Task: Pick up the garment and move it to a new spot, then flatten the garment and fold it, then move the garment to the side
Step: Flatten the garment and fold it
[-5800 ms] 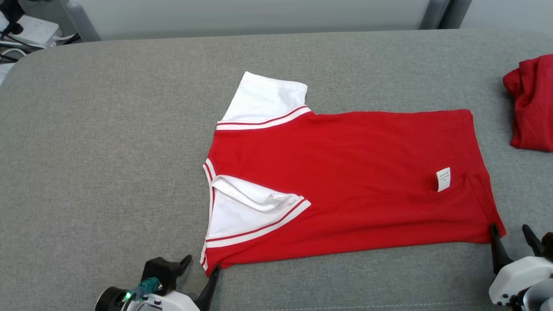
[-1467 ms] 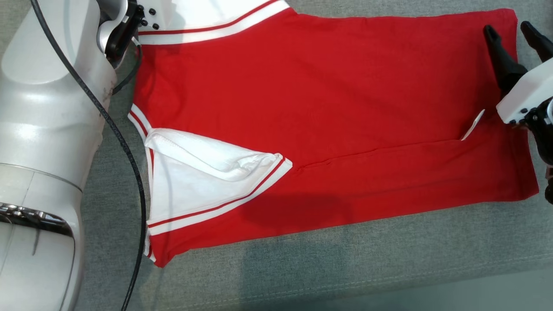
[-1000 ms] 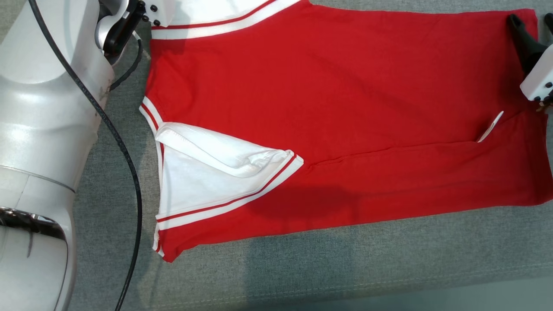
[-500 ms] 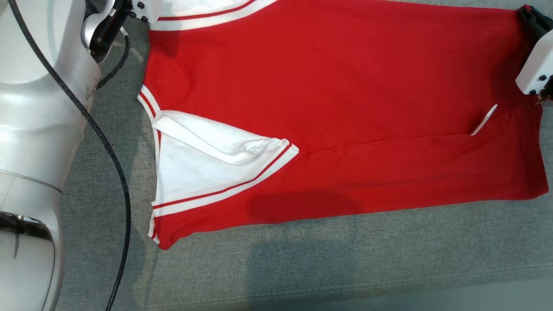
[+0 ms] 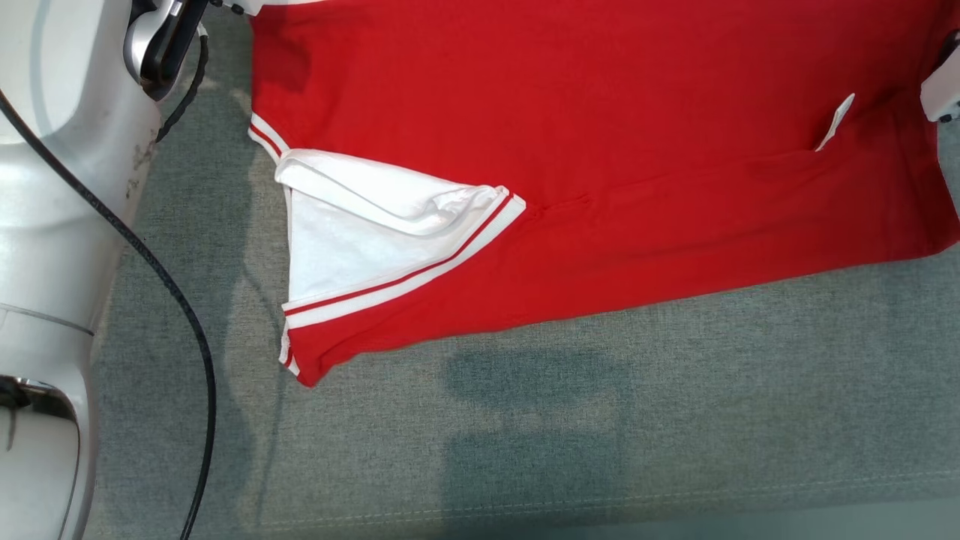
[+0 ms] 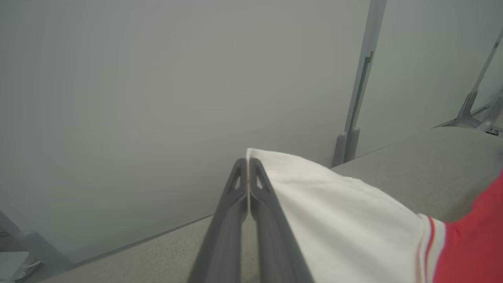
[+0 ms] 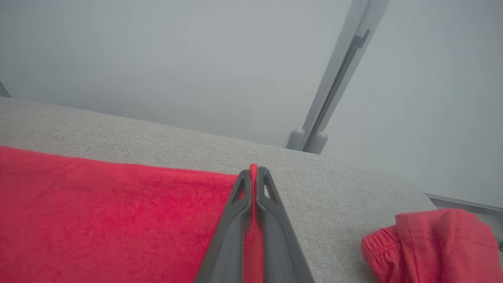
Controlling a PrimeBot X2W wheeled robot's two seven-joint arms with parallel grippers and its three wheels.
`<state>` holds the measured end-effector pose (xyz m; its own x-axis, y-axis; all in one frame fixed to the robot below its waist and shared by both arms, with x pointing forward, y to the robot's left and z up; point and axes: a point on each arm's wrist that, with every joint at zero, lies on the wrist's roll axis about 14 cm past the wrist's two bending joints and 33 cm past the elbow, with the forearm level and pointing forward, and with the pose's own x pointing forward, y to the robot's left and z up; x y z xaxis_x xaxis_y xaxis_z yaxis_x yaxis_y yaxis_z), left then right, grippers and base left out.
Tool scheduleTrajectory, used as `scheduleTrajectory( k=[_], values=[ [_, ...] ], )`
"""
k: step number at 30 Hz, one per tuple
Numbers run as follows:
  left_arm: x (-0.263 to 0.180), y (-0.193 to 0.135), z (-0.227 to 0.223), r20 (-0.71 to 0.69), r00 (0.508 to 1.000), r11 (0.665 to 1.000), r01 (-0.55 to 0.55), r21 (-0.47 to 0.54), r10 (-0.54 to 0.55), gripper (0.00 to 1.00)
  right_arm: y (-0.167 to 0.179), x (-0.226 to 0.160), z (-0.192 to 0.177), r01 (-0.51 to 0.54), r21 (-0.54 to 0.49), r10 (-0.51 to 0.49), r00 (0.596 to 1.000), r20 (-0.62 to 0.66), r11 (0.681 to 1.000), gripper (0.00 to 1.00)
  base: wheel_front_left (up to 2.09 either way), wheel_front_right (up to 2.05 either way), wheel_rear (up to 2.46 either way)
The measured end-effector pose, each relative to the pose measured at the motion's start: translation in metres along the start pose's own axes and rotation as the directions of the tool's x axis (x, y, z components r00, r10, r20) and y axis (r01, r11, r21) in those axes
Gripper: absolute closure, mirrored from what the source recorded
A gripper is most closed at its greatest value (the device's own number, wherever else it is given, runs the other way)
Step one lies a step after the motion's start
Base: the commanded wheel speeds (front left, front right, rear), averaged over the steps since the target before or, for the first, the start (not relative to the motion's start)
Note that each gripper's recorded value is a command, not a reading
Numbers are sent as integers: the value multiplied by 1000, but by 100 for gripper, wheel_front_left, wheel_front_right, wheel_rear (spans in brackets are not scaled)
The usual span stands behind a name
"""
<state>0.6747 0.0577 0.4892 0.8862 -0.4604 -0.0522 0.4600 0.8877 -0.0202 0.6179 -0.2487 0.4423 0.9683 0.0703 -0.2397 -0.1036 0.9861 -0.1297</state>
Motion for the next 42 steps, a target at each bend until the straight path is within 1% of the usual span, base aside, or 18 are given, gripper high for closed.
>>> scheduleTrajectory(
  k=[2, 5, 8, 13, 16, 18, 22, 27, 29, 32, 36, 42],
  values=[
    [-2, -2, 11, 44, 999, 1000, 7, 1, -7, 100, 5, -1, 6, -15, -15, 15, 999, 45, 1000, 100, 0, 0, 0],
    [-12, -9, 18, 93, 995, 1000, 29, -4, -29, 100, 11, -6, 6, -38, -45, 42, 996, 80, 998, 100, 0, 0, 0],
    [-27, -15, 10, 98, 994, 999, 45, -19, -43, 100, 12, -15, 1, -54, -75, 61, 994, 94, 996, 100, 0, 0, 0],
    [-58, -18, 2, 115, 992, 998, 50, -48, -44, 100, 14, -33, -11, -70, -88, 78, 993, 87, 994, 100, 0, 0, 0],
    [-76, -17, 3, 134, 991, 999, 31, -41, -25, 100, 16, -41, -11, -76, -70, 83, 991, 102, 995, 100, 0, 0, 0],
    [-88, -19, -2, 128, 991, 999, 27, -34, -22, 100, 20, -46, -11, -79, -15, 81, 990, 117, 997, 100, 0, 0, 0],
    [-110, -21, -8, 124, 992, 999, 9, -44, -3, 100, 14, -56, -15, -63, 45, 57, 990, 125, 997, 100, 0, 0, 0],
    [-129, -26, -2, 145, 989, 999, -1, -52, 9, 100, 13, -62, -11, -76, 31, 70, 986, 149, 997, 100, 0, 0, 0],
    [-142, -27, -3, 142, 990, 998, -17, -60, 25, 100, 16, -66, -8, -88, 1, 87, 983, 162, 996, 100, 0, 0, 0],
    [-153, -31, -3, 142, 989, 996, -30, -89, 42, 100, 15, -72, -7, -85, -12, 86, 982, 171, 996, 100, 0, 0, 0],
    [-168, -38, -4, 130, 990, 991, -43, -123, 59, 100, 8, -83, -17, -71, -24, 74, 987, 144, 997, 100, 0, 0, 0],
    [-189, -42, -11, 81, 992, 982, -78, -170, 93, 100, 7, -95, -33, -68, -16, 69, 992, 103, 998, 100, 0, 0, 0]
  ],
)
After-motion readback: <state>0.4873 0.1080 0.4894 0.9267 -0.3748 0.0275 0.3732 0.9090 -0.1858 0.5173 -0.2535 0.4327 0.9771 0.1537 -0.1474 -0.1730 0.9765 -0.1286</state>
